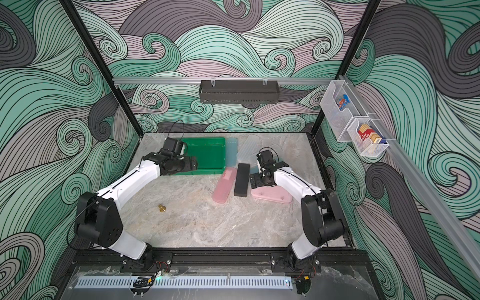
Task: Put the pencil case into the storage box
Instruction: Pick up the pencil case from the center of the board.
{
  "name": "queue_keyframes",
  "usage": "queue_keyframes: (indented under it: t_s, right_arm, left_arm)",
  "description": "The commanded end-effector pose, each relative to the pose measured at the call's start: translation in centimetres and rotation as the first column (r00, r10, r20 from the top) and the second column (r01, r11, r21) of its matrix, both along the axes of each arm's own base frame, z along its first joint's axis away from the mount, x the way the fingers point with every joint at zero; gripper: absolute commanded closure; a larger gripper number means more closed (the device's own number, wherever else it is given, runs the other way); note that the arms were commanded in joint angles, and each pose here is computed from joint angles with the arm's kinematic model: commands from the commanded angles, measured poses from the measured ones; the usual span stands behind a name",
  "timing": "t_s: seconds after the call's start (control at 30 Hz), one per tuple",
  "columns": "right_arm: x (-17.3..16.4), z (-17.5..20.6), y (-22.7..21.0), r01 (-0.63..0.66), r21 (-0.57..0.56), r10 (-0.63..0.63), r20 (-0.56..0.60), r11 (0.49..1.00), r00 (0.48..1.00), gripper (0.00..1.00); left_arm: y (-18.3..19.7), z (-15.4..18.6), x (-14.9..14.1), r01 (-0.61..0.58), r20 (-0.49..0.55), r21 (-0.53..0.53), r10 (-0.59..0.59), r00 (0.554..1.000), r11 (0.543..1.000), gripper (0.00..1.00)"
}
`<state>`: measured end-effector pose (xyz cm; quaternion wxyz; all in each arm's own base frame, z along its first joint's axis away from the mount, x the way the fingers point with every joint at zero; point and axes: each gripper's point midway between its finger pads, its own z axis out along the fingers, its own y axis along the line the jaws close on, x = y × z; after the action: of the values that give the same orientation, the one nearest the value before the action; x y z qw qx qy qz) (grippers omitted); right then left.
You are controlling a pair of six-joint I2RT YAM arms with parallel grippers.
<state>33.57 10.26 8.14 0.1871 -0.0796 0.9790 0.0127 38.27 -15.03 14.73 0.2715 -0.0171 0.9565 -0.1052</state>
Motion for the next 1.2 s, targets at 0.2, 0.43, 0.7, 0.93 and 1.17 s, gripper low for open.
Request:
queue_keyframes:
  t_s: [0.2, 0.43, 0.7, 0.93, 1.17]
  right_arm:
    - [-0.9, -1.0, -0.5, 0.052, 0.028, -0.051, -0.042, 0.998, 0.998, 0.01]
    - [-1.6, -0.6, -1.2, 0.072, 0.060, -0.070, -0.038, 0.996, 0.997, 0.01]
    - [-2.1, -0.1, -2.0, 0.085, 0.096, -0.084, -0.013, 0.992, 0.996, 0.01]
    - [-2.4, -0.7, -2.0, 0.085, 0.111, -0.083, -0.025, 0.990, 0.996, 0.01]
    - [-2.4, -1.0, -2.1, 0.090, 0.121, -0.088, -0.024, 0.989, 0.996, 0.01]
  left_arm:
    - [-9.6, -3.2, -4.5, 0.333, -0.039, 0.021, -0.332, 0.943, 0.943, 0.01]
    - [-12.6, -6.1, -5.9, 0.414, -0.083, 0.113, -0.406, 0.910, 0.903, 0.01]
    - [-13.7, -9.1, -6.1, 0.458, -0.134, 0.196, -0.439, 0.888, 0.867, 0.01]
    - [-14.4, -11.0, -6.4, 0.486, -0.165, 0.209, -0.459, 0.873, 0.849, 0.01]
    - [-13.9, -13.0, -6.9, 0.499, -0.217, 0.264, -0.453, 0.865, 0.826, 0.06]
